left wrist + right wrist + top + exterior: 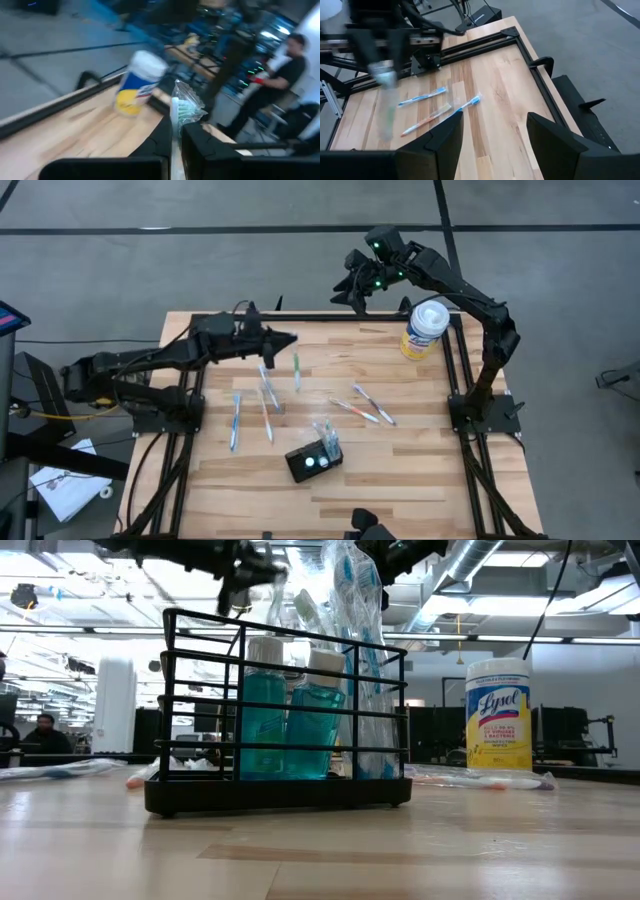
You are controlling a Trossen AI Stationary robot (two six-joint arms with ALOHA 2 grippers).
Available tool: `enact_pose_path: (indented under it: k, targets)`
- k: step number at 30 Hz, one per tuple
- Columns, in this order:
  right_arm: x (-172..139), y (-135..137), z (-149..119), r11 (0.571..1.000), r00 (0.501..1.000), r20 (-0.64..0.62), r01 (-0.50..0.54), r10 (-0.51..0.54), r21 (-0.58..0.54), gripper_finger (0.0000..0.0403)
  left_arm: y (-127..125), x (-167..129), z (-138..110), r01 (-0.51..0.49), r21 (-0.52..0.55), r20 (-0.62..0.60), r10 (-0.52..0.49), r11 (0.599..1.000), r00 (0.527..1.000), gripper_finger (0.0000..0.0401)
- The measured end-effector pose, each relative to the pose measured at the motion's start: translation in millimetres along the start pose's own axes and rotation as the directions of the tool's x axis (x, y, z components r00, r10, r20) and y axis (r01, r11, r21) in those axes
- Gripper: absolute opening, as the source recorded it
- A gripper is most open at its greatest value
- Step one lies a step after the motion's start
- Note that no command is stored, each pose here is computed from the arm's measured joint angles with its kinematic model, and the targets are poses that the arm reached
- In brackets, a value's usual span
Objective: Pick & Place toothbrushing station
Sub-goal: Put the green toothbrush into the mesh organizer
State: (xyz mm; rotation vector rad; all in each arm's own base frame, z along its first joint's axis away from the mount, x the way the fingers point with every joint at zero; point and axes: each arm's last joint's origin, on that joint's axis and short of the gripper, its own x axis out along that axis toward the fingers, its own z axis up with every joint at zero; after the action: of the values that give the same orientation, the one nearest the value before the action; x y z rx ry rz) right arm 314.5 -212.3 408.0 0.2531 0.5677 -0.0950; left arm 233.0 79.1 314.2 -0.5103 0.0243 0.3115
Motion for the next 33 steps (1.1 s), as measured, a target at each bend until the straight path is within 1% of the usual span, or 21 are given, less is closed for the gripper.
enact_pose_path:
  k: [3, 5, 6, 8, 10, 14, 17, 20, 22, 25, 29, 31, 33]
  targets:
    - [-0.8, -1.5, -0.1, 1.0, 1.0, 0.001, 0.004, -0.004, 0.004, 0.0209, -12.0, 11.9, 7.5, 0.073, 0.073, -0.015, -0.072, 0.995, 0.997, 0.0007]
    - [-1.4, -2.7, -0.3, 1.0, 1.0, 0.001, 0.007, -0.007, 0.008, 0.0209, -17.6, 20.9, 7.7, 0.1, 0.126, -0.04, -0.096, 0.987, 0.995, 0.0007]
    - [-1.9, -3.7, -0.4, 1.0, 1.0, 0.001, 0.009, -0.009, 0.016, 0.0209, -21.8, 25.6, 8.1, 0.115, 0.172, -0.047, -0.109, 0.978, 0.993, 0.0007]
    - [-3.1, -5.9, -0.9, 0.999, 1.0, 0.0, 0.014, -0.014, 0.035, 0.0209, -28.4, 33.1, 8.2, 0.137, 0.276, -0.059, -0.126, 0.951, 0.99, 0.0007]
    - [-4.8, -9.1, -1.8, 0.999, 1.0, -0.004, 0.022, -0.022, 0.049, 0.0209, -34.5, 40.9, 9.2, 0.172, 0.37, -0.071, -0.157, 0.913, 0.985, 0.0007]
    - [-9.0, -16.7, -3.1, 0.997, 0.999, -0.004, 0.044, -0.044, 0.065, 0.0209, -39.4, 51.0, 11.2, 0.247, 0.482, -0.111, -0.221, 0.841, 0.969, 0.0007]
    - [-12.0, -22.5, -3.8, 0.994, 0.997, -0.004, 0.077, -0.077, 0.073, 0.0209, -45.5, 50.1, 18.7, 0.288, 0.509, -0.105, -0.274, 0.811, 0.956, 0.0007]
    - [-12.6, -24.2, -3.9, 0.991, 0.994, -0.007, 0.112, -0.112, 0.069, 0.0209, -58.2, 44.9, 20.6, 0.321, 0.541, -0.103, -0.318, 0.778, 0.943, 0.0007]
    - [-12.5, -24.1, -3.6, 0.992, 0.994, -0.004, 0.113, -0.113, 0.063, 0.0209, -70.4, 42.4, 20.0, 0.356, 0.561, -0.106, -0.361, 0.747, 0.926, 0.0007]
    - [-12.1, -23.6, -3.1, 0.992, 0.994, 0.0, 0.111, -0.111, 0.06, 0.0209, -86.5, 39.5, 15.8, 0.401, 0.566, -0.124, -0.406, 0.72, 0.905, 0.0007]
    - [-10.8, -21.2, -3.0, 0.993, 0.995, -0.003, 0.104, -0.104, 0.056, 0.0209, -109.1, 38.9, 7.7, 0.38, 0.62, -0.115, -0.399, 0.687, 0.91, 0.0007]
    - [-10.3, -20.2, -3.3, 0.994, 0.995, -0.008, 0.099, -0.099, 0.05, 0.0209, -118.4, 38.4, 6.4, 0.367, 0.634, -0.103, -0.397, 0.68, 0.912, 0.0007]
    - [-9.0, -17.8, -3.8, 0.995, 0.996, -0.015, 0.091, -0.09, 0.038, 0.0209, -126.0, 38.7, 3.0, 0.356, 0.639, -0.093, -0.391, 0.682, 0.916, 0.0007]
